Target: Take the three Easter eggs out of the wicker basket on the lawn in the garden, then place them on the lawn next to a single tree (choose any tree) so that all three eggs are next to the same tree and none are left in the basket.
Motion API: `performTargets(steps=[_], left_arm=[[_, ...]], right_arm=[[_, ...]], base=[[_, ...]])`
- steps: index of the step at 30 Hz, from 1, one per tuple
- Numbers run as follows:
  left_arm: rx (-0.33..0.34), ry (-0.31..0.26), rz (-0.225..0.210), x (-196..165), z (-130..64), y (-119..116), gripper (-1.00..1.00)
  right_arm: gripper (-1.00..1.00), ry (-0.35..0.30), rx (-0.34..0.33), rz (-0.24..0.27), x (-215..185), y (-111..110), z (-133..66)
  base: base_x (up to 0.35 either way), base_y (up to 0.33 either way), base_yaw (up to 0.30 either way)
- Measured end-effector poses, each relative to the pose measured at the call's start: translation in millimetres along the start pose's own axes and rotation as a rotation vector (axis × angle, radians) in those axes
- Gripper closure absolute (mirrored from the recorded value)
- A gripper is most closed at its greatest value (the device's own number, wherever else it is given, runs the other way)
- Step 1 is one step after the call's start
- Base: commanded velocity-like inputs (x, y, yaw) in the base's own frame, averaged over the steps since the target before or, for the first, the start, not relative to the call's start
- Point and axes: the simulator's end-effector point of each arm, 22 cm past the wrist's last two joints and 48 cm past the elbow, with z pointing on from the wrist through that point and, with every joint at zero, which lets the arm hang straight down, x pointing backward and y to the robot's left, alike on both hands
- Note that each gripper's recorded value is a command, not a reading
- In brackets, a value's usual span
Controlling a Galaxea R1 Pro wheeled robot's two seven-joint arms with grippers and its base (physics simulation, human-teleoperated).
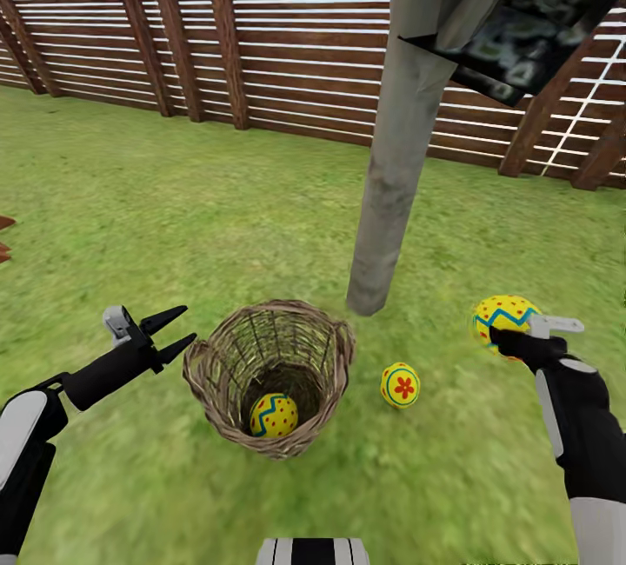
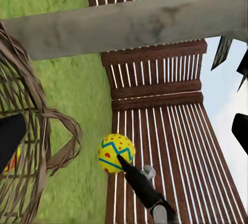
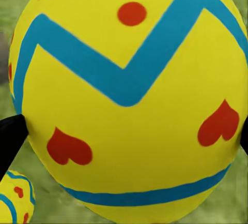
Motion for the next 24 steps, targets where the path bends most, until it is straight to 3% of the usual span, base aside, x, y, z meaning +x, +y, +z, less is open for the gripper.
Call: performTargets(steps=[2, 5, 7, 10, 14, 15, 16, 17, 18, 20, 21, 24], left_arm=[[0.017, 0.000, 0.000, 0.3, 0.1, -3.9, -1.00], [0.073, 0.049, -0.006, 17.9, 9.4, -14.8, -1.00], [0.093, 0.084, -0.011, 31.1, 16.0, -18.1, -1.00], [0.105, 0.111, -0.017, 41.2, 20.5, -19.7, -1.00], [0.261, 0.118, -0.018, 38.4, 12.2, -50.5, -1.00], [0.288, 0.118, -0.019, 38.1, 10.7, -55.5, -1.00], [0.294, 0.117, -0.020, 37.0, 9.9, -55.7, -1.00], [0.295, 0.113, -0.021, 34.8, 8.9, -54.6, -1.00], [0.289, 0.104, -0.012, 28.1, 4.5, -53.3, -1.00], [0.301, 0.085, 0.003, 14.9, -5.3, -55.7, -1.00], [0.360, 0.056, 0.031, -4.6, -24.1, -72.2, -1.00], [0.456, 0.022, 0.079, -28.3, -52.6, -96.2, -1.00]], right_arm=[[1.00, 0.000, 0.029, -0.063, 12.6, 14.8, 8.0], [1.00, 0.078, 0.014, -0.120, 53.2, 32.1, 18.7], [1.00, 0.127, -0.019, -0.159, 81.8, 49.9, 24.8], [1.00, 0.140, -0.085, -0.240, 125.4, 80.0, 34.9], [1.00, 0.306, -0.046, -0.216, 131.1, 80.2, 87.0], [1.00, 0.341, -0.057, -0.206, 128.2, 93.8, 93.4], [1.00, 0.349, -0.066, -0.208, 124.9, 107.5, 95.3], [1.00, 0.348, -0.049, -0.242, 123.3, 112.1, 96.4], [1.00, 0.316, 0.016, -0.327, 108.9, 104.9, 100.3], [1.00, 0.280, 0.049, -0.380, 95.5, 106.4, 104.2], [1.00, 0.245, 0.055, -0.389, 80.3, 111.7, 106.4], [1.00, 0.234, 0.054, -0.391, 78.6, 114.8, 110.3]], base=[[0.000, 0.000, -0.017], [0.000, 0.000, -0.002], [0.000, 0.000, 0.000], [0.000, 0.000, 0.000], [0.000, 0.000, 0.000], [0.000, 0.000, 0.000], [0.000, 0.000, 0.000], [0.000, 0.000, 0.000], [0.000, 0.000, 0.000], [0.000, 0.000, 0.000], [0.000, 0.000, 0.000], [0.000, 0.000, 0.000]])
